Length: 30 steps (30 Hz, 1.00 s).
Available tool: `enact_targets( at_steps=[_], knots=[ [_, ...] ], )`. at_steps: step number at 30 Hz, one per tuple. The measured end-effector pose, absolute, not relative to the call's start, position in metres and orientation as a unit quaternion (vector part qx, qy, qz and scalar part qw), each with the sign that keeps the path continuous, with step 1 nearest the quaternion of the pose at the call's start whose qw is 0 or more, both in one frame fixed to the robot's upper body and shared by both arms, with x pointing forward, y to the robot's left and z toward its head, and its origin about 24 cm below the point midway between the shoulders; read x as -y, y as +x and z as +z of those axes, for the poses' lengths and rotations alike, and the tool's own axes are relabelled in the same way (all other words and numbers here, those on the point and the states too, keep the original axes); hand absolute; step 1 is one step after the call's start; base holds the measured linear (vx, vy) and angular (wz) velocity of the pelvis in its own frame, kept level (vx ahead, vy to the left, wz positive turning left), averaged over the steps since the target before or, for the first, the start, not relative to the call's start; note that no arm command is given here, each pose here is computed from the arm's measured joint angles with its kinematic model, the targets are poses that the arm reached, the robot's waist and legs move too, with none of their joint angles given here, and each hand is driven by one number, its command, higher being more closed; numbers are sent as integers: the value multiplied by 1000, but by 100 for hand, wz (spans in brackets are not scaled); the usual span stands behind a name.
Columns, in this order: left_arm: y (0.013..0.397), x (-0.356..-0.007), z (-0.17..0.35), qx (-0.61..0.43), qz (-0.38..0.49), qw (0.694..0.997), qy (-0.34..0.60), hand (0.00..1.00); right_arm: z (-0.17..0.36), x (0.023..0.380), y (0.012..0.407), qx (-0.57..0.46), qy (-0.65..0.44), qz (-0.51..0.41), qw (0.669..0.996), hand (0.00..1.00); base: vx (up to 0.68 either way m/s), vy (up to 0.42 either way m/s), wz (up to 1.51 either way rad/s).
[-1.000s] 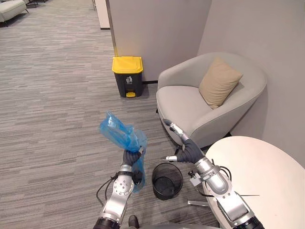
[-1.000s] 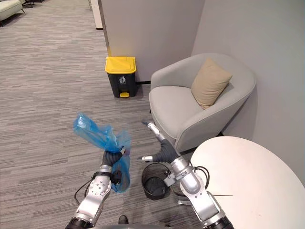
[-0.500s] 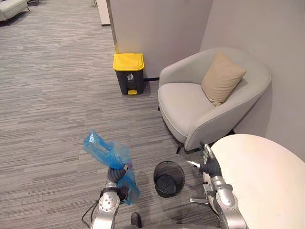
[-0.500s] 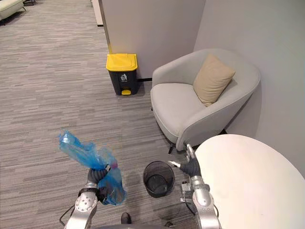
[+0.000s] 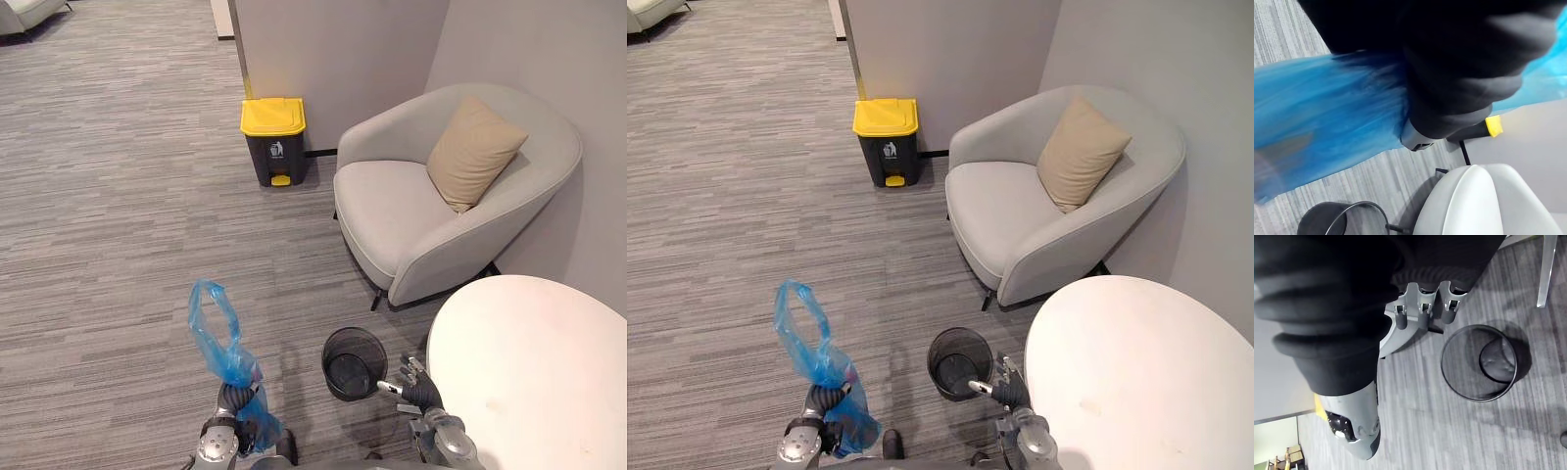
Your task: Gather rubbish on tea table into small bin, then transfer packed bag to large trash can.
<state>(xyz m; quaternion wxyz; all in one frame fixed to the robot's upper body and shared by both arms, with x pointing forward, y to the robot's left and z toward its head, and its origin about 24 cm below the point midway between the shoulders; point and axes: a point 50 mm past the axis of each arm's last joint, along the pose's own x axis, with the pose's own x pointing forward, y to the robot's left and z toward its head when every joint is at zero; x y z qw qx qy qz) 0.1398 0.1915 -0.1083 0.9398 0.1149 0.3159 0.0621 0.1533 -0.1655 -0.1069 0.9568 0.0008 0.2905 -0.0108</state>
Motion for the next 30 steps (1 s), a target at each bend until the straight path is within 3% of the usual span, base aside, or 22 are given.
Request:
enact_targets(
  at_steps=[10, 15, 18, 25, 30],
  knots=[
    [124, -192, -115, -340, 57, 933, 101, 100, -110, 167, 154, -303, -17, -13, 953, 0, 21, 7, -1],
    [128, -193, -112, -328, 59, 937, 100, 100, -89, 166, 186, -246, -54, -4, 968, 0, -12, 40, -29],
    [149, -197, -98, -287, 63, 951, 99, 100, -73, 168, 202, -204, -74, -8, 976, 0, -35, 37, 15],
    [157, -212, -84, -252, 86, 958, 107, 100, -67, 161, 205, -185, -91, 7, 978, 0, -33, -77, 59],
    [154, -195, -84, -248, 82, 962, 79, 100, -60, 175, 211, -170, -117, -8, 978, 0, -179, -174, 29]
  ],
)
